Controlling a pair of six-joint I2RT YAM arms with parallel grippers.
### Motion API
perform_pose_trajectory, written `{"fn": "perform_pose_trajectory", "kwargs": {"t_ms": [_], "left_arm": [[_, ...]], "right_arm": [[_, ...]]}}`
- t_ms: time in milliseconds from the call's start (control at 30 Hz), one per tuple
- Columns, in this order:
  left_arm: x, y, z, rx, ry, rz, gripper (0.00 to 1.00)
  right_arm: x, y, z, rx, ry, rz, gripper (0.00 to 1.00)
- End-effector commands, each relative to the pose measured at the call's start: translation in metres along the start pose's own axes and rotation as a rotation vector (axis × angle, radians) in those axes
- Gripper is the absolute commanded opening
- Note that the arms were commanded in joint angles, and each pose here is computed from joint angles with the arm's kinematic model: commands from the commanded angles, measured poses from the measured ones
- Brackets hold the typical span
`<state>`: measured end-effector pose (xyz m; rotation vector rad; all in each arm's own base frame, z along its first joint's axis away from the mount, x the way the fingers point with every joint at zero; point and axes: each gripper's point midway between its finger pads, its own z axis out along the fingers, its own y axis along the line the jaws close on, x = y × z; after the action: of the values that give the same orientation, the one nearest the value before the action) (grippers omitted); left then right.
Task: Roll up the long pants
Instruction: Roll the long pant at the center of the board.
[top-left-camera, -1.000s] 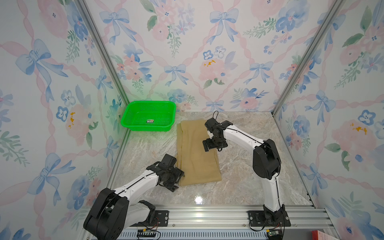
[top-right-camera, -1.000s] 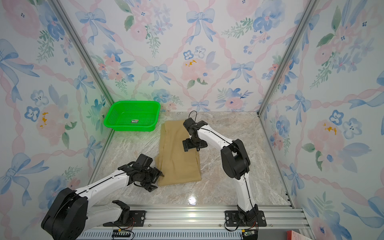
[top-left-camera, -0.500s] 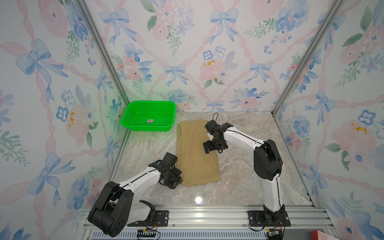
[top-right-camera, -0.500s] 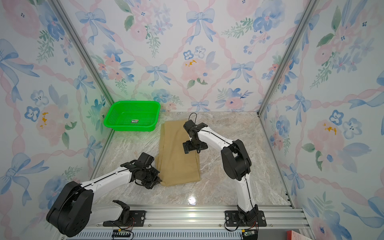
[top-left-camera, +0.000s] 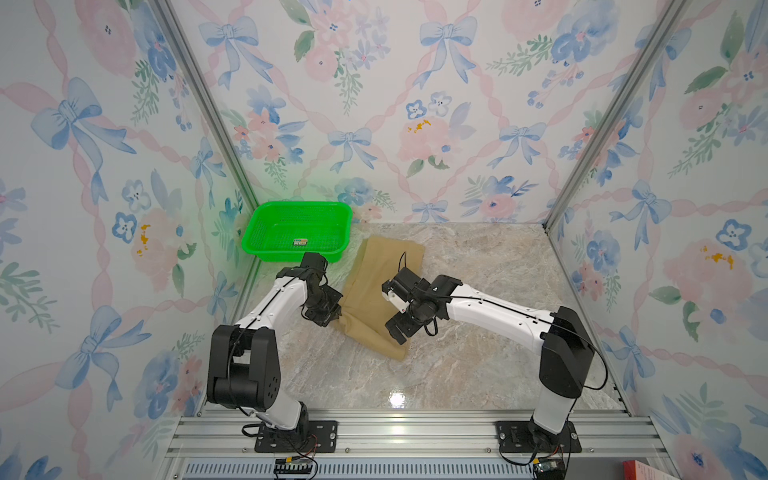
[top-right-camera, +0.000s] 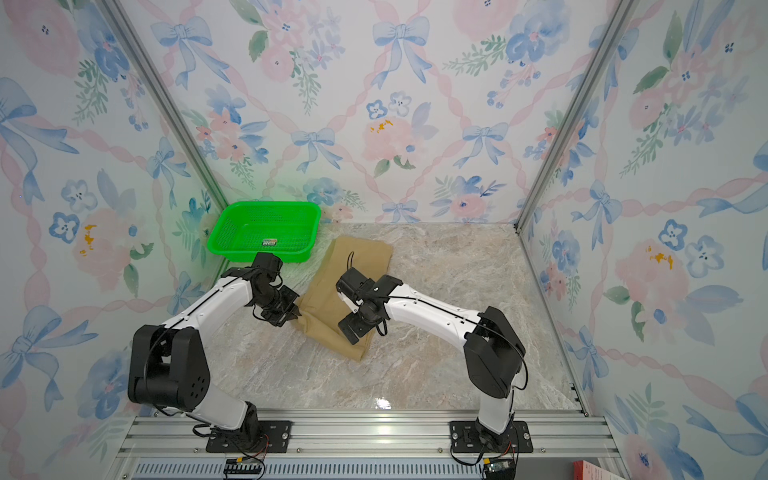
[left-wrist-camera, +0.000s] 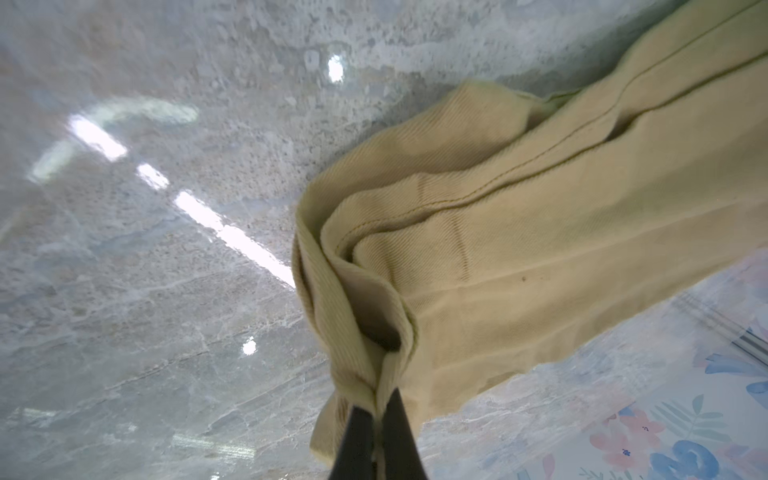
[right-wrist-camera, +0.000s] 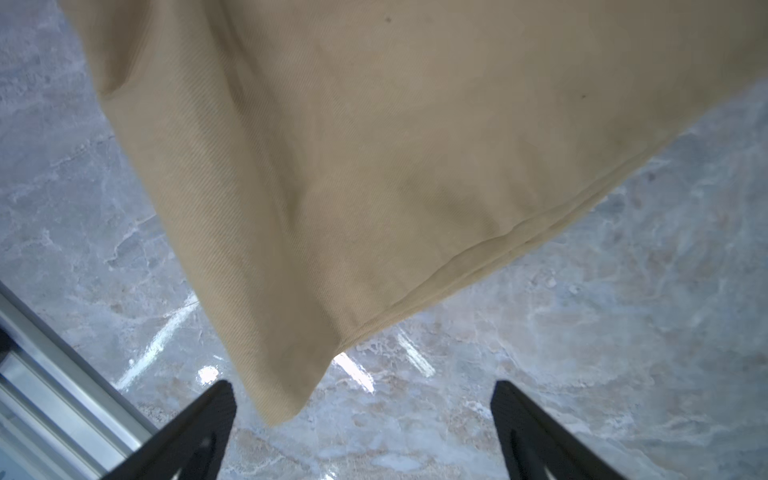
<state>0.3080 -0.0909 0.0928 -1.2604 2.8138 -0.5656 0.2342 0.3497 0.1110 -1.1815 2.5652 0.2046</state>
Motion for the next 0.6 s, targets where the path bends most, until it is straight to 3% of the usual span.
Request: {"fn": "perform_pose_trajectory", "kwargs": {"t_ms": [0, 200, 433, 567], "left_arm": [[0.001, 0.001, -0.006, -0.034, 0.025, 0.031, 0.00], [0.005, 0.002, -0.010, -0.016, 0.024, 0.027, 0.00], [0.014, 0.009, -0.021, 0.036, 0.011, 0.011, 0.00], [0.015, 0.013, -0.022, 0.045, 0.011, -0.002, 0.00]], "right_arm": [[0.004, 0.026, 0.005, 0.027, -0.024, -0.110, 1.00], [0.010, 0.046, 0.024, 0.024, 0.010, -0.149, 1.00], [0.010, 0.035, 0.046, 0.111, 0.051, -0.199, 0.99], [0.011, 0.029, 0.058, 0.138, 0.069, -0.204, 0.93]]}}
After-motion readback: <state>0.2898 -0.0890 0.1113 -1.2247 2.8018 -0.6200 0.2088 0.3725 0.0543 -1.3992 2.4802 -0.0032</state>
